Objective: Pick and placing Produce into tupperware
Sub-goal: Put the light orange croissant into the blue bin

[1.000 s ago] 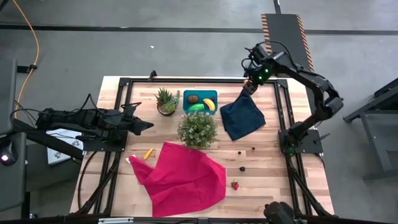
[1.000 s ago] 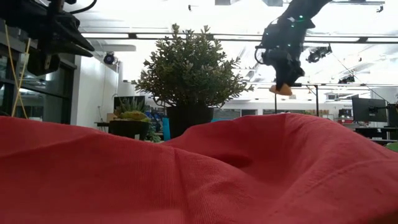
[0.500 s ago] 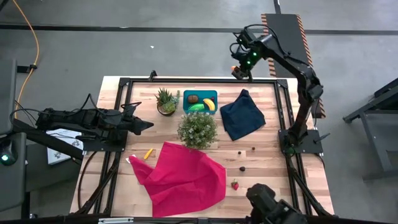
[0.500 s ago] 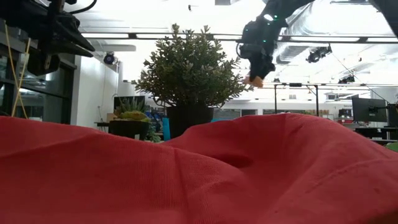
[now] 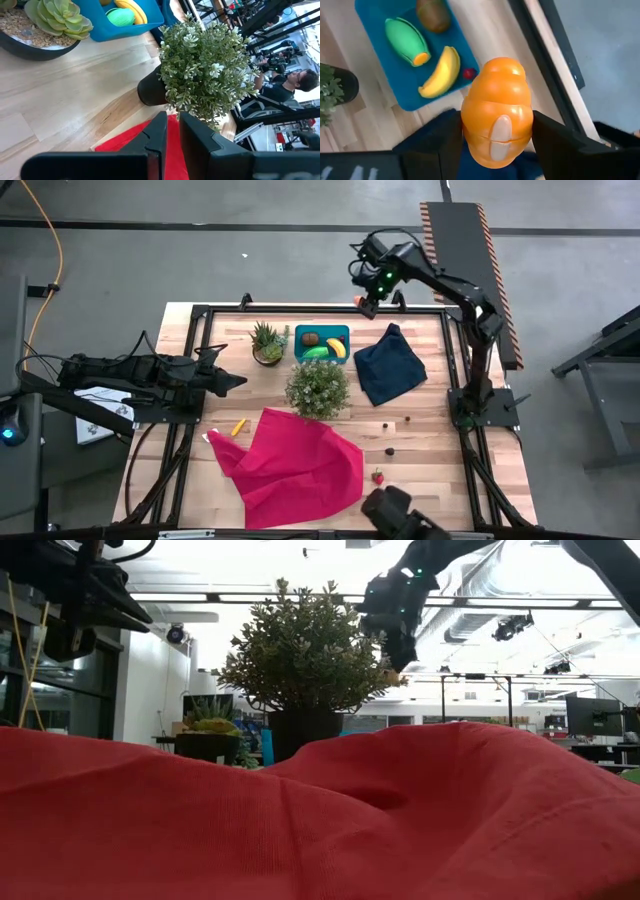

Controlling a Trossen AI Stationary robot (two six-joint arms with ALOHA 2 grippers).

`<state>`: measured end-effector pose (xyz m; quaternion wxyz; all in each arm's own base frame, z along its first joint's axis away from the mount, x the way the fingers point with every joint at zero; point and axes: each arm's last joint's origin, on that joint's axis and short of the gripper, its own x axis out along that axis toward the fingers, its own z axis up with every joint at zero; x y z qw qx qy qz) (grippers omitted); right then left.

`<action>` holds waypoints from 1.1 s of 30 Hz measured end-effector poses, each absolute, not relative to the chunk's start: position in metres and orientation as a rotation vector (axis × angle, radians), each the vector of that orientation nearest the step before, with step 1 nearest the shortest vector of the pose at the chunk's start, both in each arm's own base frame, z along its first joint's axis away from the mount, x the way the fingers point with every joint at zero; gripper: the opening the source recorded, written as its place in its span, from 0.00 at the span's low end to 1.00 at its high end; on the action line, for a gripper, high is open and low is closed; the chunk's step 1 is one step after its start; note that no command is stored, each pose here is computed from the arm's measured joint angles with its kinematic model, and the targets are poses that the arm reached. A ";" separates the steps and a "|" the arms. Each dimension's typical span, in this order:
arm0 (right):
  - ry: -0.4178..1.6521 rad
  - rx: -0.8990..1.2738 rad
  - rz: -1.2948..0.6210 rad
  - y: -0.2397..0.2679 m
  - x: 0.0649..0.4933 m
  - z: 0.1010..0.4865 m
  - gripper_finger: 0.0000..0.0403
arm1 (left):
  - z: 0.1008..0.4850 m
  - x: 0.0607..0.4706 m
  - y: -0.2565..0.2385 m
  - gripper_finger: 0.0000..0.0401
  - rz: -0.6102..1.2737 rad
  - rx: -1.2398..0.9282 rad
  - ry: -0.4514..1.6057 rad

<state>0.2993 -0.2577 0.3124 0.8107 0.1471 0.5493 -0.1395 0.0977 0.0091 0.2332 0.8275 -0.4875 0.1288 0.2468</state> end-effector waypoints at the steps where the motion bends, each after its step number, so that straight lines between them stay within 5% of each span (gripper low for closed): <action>1: 1.173 0.305 -0.290 -0.256 0.304 0.310 0.48 | 0.233 0.098 0.009 0.10 0.525 -1.035 0.274; 33: 1.161 0.274 -0.167 -0.216 0.377 0.264 0.48 | 0.232 0.098 0.007 0.10 0.459 -0.994 0.332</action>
